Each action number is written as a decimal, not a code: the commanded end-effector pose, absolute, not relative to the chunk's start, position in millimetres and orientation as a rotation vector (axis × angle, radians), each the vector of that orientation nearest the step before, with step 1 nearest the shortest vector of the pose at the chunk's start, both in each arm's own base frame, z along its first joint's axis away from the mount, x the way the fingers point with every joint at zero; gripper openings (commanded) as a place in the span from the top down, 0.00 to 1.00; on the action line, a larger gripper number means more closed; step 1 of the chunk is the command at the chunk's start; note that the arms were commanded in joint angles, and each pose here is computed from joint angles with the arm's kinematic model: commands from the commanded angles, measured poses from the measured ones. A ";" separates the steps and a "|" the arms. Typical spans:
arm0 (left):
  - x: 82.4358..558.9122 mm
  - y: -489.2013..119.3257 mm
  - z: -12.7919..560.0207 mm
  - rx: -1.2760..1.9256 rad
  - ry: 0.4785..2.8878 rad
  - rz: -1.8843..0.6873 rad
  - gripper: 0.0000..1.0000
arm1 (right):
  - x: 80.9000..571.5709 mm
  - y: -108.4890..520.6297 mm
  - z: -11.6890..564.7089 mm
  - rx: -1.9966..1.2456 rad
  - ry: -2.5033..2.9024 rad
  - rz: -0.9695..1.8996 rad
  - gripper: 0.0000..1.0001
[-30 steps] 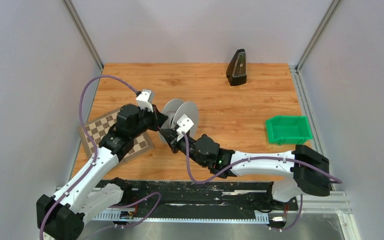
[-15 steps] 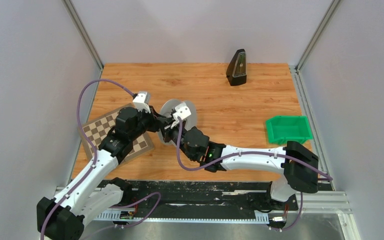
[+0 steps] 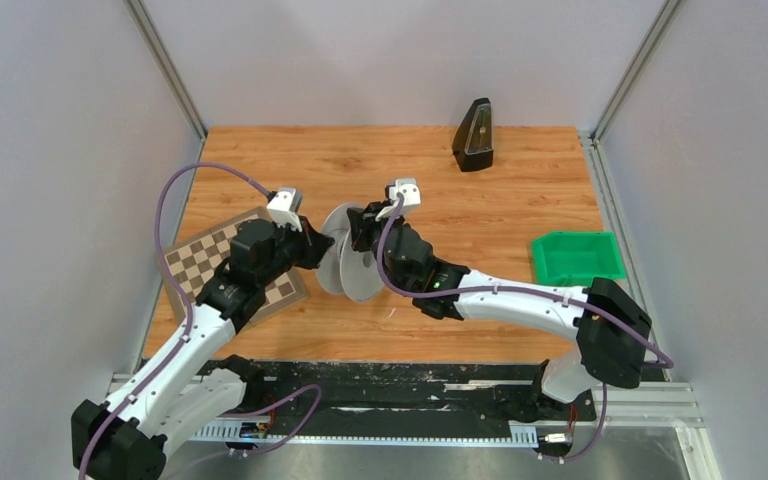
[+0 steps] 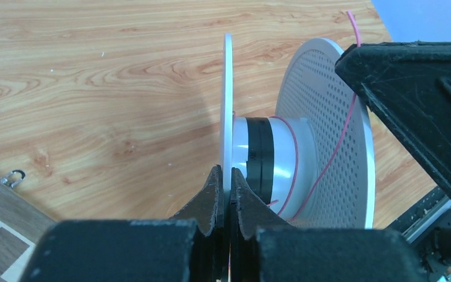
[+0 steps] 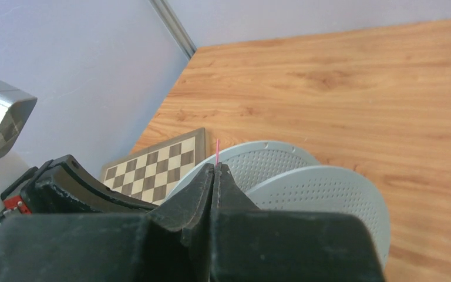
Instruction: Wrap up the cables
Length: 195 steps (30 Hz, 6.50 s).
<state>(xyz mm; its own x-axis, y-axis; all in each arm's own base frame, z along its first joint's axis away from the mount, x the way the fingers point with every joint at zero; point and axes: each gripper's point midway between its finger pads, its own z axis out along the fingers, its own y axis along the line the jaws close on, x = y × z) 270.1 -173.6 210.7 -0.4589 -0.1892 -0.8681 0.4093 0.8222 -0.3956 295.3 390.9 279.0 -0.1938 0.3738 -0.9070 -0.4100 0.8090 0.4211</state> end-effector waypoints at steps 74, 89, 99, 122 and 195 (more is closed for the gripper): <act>252.1 -211.8 294.5 0.794 1.139 -0.513 1.00 | 284.3 310.7 172.6 1.102 2.228 1.339 0.80; 260.2 -209.4 288.3 0.778 1.193 -0.492 1.00 | 285.8 292.3 160.3 1.157 2.184 1.274 0.72; 264.2 -207.7 285.4 0.759 1.217 -0.484 1.00 | 296.4 264.5 163.4 1.175 2.091 1.199 0.64; 241.8 -218.3 291.3 0.726 1.478 -0.721 1.00 | 208.3 261.6 323.8 -0.854 1.350 0.972 0.32; 313.0 -164.4 380.7 0.149 1.493 -0.756 1.00 | 162.2 381.9 154.8 -1.259 1.127 0.338 0.32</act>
<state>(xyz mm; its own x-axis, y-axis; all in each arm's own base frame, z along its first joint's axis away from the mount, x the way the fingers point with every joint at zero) 333.2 -161.6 276.7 -0.2986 -0.2753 -0.9138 0.4084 0.8285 -0.3831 156.2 385.9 115.4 0.3011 -0.4160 -0.8581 -0.8419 0.3066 -0.4441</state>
